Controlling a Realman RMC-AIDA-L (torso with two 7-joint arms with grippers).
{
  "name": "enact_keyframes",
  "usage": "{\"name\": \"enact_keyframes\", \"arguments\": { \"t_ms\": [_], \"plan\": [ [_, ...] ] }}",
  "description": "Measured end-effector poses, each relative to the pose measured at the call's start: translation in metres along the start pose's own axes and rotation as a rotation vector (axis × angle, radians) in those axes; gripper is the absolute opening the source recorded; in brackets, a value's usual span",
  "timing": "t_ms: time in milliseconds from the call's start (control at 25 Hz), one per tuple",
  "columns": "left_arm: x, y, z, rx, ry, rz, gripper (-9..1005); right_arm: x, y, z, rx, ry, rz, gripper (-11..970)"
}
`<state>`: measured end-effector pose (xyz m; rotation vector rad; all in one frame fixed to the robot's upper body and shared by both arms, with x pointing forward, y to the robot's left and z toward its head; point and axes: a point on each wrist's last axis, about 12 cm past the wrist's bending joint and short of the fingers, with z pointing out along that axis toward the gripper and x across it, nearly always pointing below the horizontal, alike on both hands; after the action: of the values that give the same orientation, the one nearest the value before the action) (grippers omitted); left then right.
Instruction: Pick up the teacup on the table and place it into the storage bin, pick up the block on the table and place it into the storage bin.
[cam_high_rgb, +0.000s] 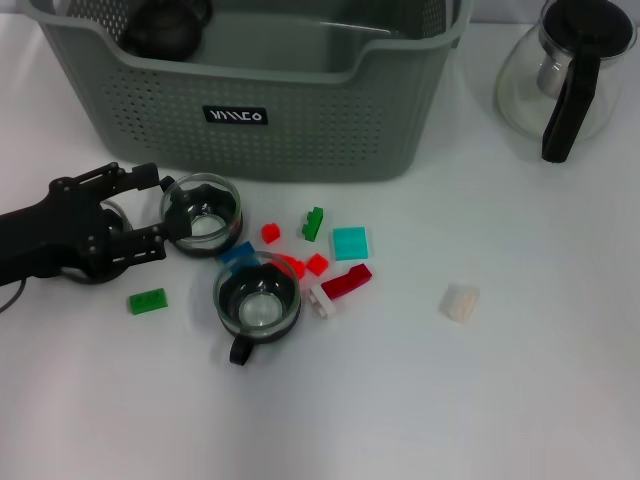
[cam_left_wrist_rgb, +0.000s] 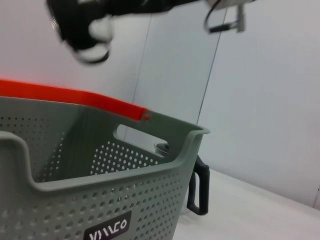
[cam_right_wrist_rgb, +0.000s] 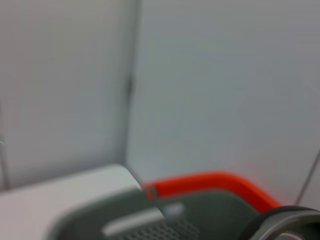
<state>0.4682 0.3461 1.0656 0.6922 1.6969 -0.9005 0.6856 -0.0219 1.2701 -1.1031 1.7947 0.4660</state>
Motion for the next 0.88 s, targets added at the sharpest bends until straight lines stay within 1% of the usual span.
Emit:
{"name": "enact_keyframes", "arguments": {
  "t_ms": [160, 320, 560, 880],
  "plan": [
    [0.001, 0.001, 0.004, -0.002, 0.002, -0.008, 839, 0.016, 0.001, 0.025, 0.072, 0.060, -0.029, 55],
    [0.000, 0.003, 0.008, -0.002, 0.001, -0.006, 839, 0.032, 0.001, 0.037, 0.137, 0.084, -0.040, 55],
    [-0.001, 0.004, 0.009, 0.000, 0.001, -0.005, 840, 0.053, 0.002, 0.042, 0.155, 0.111, -0.022, 55],
    [0.001, 0.001, 0.010, -0.001, -0.002, -0.009, 840, 0.078, 0.000, 0.039, 0.154, 0.155, 0.018, 56]
  ]
}}
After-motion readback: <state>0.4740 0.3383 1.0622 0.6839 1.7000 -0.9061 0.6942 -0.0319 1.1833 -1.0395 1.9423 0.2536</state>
